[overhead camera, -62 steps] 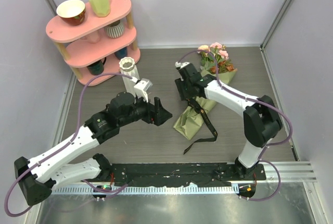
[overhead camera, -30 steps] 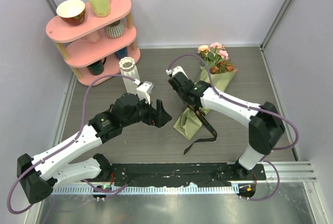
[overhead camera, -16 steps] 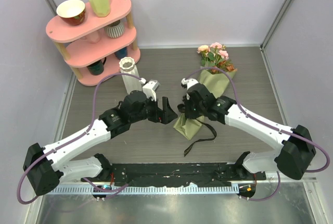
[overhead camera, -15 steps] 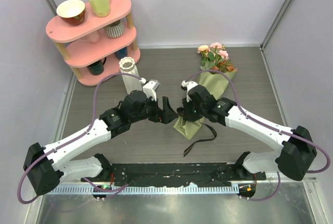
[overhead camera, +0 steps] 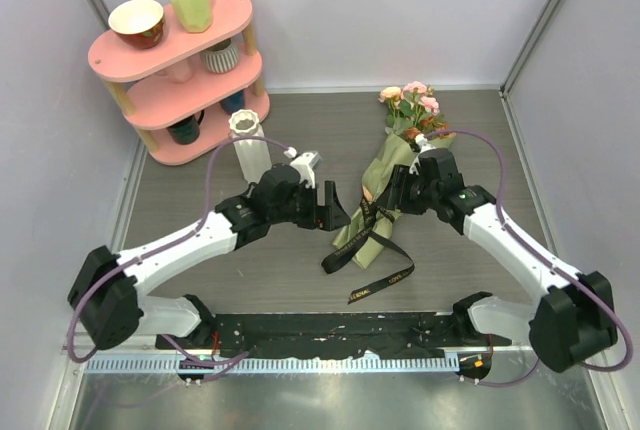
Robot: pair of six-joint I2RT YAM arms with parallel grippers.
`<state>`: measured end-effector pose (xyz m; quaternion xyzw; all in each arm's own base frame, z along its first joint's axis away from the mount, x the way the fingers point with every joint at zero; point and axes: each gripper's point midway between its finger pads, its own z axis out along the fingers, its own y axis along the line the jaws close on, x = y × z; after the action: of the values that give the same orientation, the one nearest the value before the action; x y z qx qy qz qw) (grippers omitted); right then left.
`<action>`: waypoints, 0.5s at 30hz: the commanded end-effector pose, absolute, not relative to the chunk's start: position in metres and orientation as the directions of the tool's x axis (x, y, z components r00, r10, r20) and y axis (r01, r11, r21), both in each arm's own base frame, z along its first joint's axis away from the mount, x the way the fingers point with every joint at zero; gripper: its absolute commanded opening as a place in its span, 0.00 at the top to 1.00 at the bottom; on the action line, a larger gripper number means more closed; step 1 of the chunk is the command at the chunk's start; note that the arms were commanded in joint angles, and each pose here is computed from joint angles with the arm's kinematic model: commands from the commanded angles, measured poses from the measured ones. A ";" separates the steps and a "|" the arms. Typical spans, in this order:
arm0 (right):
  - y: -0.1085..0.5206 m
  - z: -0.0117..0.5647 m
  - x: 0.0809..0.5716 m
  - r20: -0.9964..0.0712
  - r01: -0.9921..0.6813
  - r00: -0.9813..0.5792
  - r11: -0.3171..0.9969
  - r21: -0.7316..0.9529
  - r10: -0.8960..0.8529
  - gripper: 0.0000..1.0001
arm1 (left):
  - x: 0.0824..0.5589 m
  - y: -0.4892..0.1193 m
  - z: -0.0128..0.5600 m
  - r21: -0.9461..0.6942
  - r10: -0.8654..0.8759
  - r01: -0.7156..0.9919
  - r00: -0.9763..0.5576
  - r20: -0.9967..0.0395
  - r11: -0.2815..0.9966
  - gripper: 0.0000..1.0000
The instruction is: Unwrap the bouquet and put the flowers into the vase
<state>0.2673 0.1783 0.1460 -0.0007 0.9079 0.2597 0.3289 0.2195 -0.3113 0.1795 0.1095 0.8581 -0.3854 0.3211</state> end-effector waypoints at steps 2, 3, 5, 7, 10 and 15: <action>0.170 0.127 0.290 -0.555 -0.075 -0.798 0.875 0.478 0.234 0.58 | 0.229 -0.346 0.175 -0.630 -0.001 0.465 -0.804 -0.594 0.622 0.25; 0.170 0.125 0.293 -0.563 -0.080 -0.793 0.877 0.473 0.231 0.61 | 0.231 -0.348 0.170 -0.630 0.006 0.462 -0.809 -0.587 0.625 0.27; 0.172 0.120 0.302 -0.579 -0.091 -0.784 0.881 0.464 0.224 0.70 | 0.235 -0.355 0.156 -0.630 0.022 0.452 -0.823 -0.568 0.632 0.34; 0.173 0.117 0.308 -0.592 -0.106 -0.778 0.885 0.453 0.210 0.76 | 0.237 -0.356 0.146 -0.625 0.030 0.441 -0.831 -0.556 0.644 0.39; 0.176 0.115 0.314 -0.599 -0.118 -0.774 0.883 0.455 0.205 0.76 | 0.238 -0.359 0.126 -0.618 0.052 0.425 -0.848 -0.528 0.661 0.46; 0.180 0.099 0.305 -0.544 -0.120 -0.822 0.883 0.453 0.168 0.71 | 0.232 -0.359 0.107 -0.627 0.069 0.408 -0.868 -0.492 0.664 0.55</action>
<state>0.2981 0.1729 0.0937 0.0324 0.9284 0.2307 0.2894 0.2274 -0.3463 0.0919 0.1264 0.9036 -0.3542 0.2050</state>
